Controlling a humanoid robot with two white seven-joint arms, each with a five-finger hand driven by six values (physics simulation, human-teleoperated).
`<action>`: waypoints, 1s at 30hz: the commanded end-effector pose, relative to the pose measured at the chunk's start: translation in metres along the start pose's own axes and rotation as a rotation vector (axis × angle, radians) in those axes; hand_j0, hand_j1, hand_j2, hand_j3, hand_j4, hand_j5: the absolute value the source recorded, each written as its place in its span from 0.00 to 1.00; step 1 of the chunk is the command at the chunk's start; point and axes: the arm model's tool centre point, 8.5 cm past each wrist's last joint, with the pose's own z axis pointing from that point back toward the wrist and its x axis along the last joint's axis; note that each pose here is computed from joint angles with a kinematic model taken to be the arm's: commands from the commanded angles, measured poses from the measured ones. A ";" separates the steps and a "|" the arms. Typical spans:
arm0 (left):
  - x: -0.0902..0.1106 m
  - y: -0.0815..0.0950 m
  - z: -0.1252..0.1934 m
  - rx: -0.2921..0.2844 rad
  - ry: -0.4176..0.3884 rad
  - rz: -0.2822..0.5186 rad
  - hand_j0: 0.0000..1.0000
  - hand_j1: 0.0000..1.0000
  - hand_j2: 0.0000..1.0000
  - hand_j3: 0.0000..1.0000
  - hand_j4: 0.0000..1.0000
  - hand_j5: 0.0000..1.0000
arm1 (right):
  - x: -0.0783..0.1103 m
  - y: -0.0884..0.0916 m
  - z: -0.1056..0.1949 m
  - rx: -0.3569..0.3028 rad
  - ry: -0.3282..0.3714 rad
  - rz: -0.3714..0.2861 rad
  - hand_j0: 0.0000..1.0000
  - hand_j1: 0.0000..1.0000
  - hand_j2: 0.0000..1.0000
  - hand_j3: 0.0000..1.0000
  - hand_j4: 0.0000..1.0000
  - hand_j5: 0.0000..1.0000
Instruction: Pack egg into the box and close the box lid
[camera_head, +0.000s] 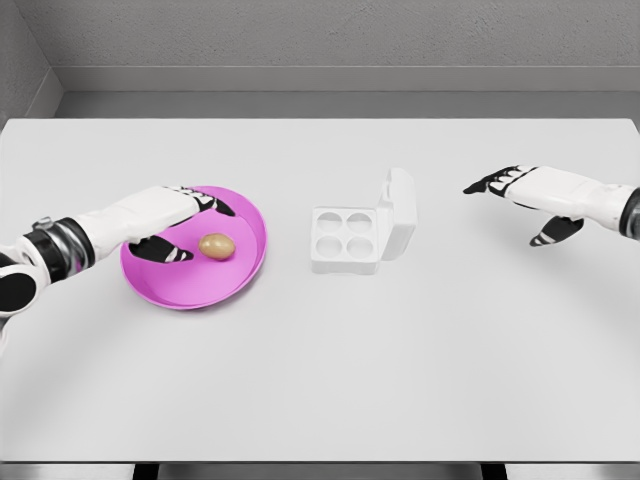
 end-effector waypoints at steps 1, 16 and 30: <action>-0.003 -0.002 -0.001 -0.005 0.022 0.015 0.77 0.77 0.77 0.77 0.77 0.77 | 0.001 0.000 -0.001 -0.004 -0.004 -0.005 1.00 1.00 1.00 1.00 1.00 1.00; 0.010 -0.015 -0.018 -0.017 0.032 -0.040 0.78 0.78 0.78 0.78 0.78 0.78 | -0.001 0.003 -0.001 0.002 0.001 -0.011 1.00 1.00 1.00 1.00 1.00 1.00; 0.007 -0.033 -0.033 -0.053 0.054 -0.032 0.77 0.77 0.77 0.77 0.77 0.77 | 0.003 0.008 -0.009 0.003 -0.014 -0.026 1.00 1.00 1.00 1.00 1.00 1.00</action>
